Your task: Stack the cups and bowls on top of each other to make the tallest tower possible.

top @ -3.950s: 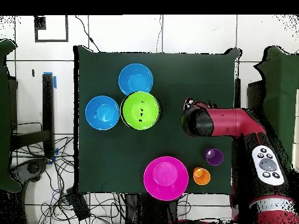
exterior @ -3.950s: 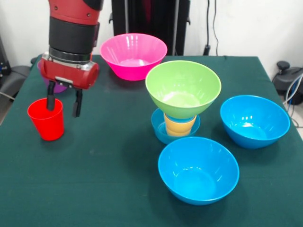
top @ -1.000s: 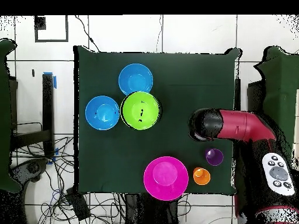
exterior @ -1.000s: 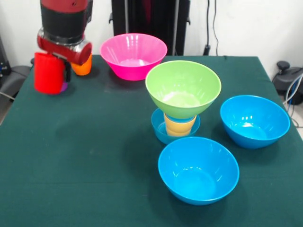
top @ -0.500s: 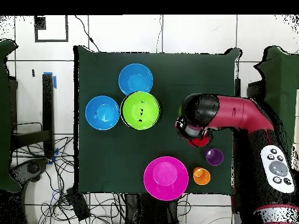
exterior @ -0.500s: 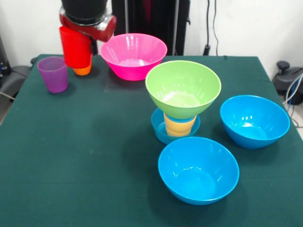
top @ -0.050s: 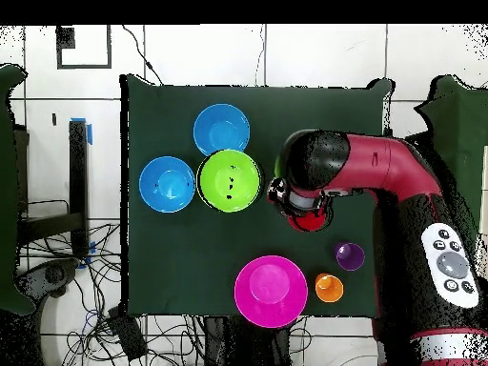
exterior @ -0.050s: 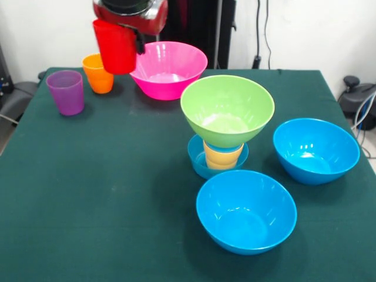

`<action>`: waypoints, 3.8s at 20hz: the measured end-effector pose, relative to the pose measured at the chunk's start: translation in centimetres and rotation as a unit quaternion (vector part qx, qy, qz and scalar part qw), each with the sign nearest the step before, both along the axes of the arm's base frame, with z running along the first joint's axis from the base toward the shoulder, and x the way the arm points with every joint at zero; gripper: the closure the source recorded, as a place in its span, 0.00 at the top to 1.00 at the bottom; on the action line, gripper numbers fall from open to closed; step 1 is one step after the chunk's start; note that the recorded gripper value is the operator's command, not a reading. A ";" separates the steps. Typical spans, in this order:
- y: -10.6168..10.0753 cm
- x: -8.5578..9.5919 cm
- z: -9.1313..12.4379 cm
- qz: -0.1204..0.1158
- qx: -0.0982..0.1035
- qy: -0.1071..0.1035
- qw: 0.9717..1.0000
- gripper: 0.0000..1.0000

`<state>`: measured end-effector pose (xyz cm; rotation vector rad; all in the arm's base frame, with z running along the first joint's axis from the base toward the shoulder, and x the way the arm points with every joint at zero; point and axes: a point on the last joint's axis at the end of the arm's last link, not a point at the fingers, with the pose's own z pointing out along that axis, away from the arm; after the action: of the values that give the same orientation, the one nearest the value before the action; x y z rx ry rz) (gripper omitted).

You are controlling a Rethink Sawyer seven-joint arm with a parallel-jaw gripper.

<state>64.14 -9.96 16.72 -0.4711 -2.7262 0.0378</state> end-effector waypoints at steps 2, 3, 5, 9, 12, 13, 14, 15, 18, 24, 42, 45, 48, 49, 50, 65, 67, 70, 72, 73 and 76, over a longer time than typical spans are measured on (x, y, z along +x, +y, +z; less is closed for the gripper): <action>0.8 0.8 1.2 0.004 0.005 -0.013 1.000 0.00; 1.3 1.4 2.3 0.008 0.006 -0.024 1.000 0.00; 1.8 2.0 3.4 0.013 0.005 -0.036 0.999 0.00; 3.1 3.5 7.0 0.028 -0.002 -0.072 0.997 0.00; 3.7 4.2 8.6 0.034 -0.005 -0.088 0.996 0.00; 4.2 4.7 9.8 0.037 -0.007 -0.100 0.994 0.00; 4.4 4.9 10.3 0.039 -0.008 -0.105 0.994 0.00; 4.6 5.1 10.7 0.040 -0.008 -0.109 0.993 0.00; 5.3 5.4 11.7 0.042 -0.006 -0.118 0.992 0.00; 8.0 5.7 12.4 0.055 0.003 -0.122 0.991 0.00; 14.5 5.8 11.3 0.098 0.017 -0.123 0.987 0.00; 15.0 6.1 10.2 0.100 0.021 -0.130 0.986 0.00; 15.3 6.3 9.1 0.101 0.026 -0.136 0.985 0.00; 15.4 6.5 8.8 0.101 0.027 -0.139 0.985 0.00; 15.5 6.5 8.5 0.101 0.028 -0.141 0.984 0.00; 16.4 6.3 2.0 0.108 0.028 -0.148 0.983 0.00; 16.5 6.1 1.6 0.108 0.027 -0.143 0.983 0.00; 16.5 5.5 0.6 0.104 0.024 -0.131 0.986 0.00; 16.5 5.3 0.2 0.104 0.022 -0.126 0.986 0.00; 16.6 5.2 0.0 0.104 0.020 -0.123 0.987 0.00; 16.6 4.7 -0.7 0.104 0.016 -0.116 0.988 0.00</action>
<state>68.86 6.61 15.98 -0.1883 -2.9886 -0.0069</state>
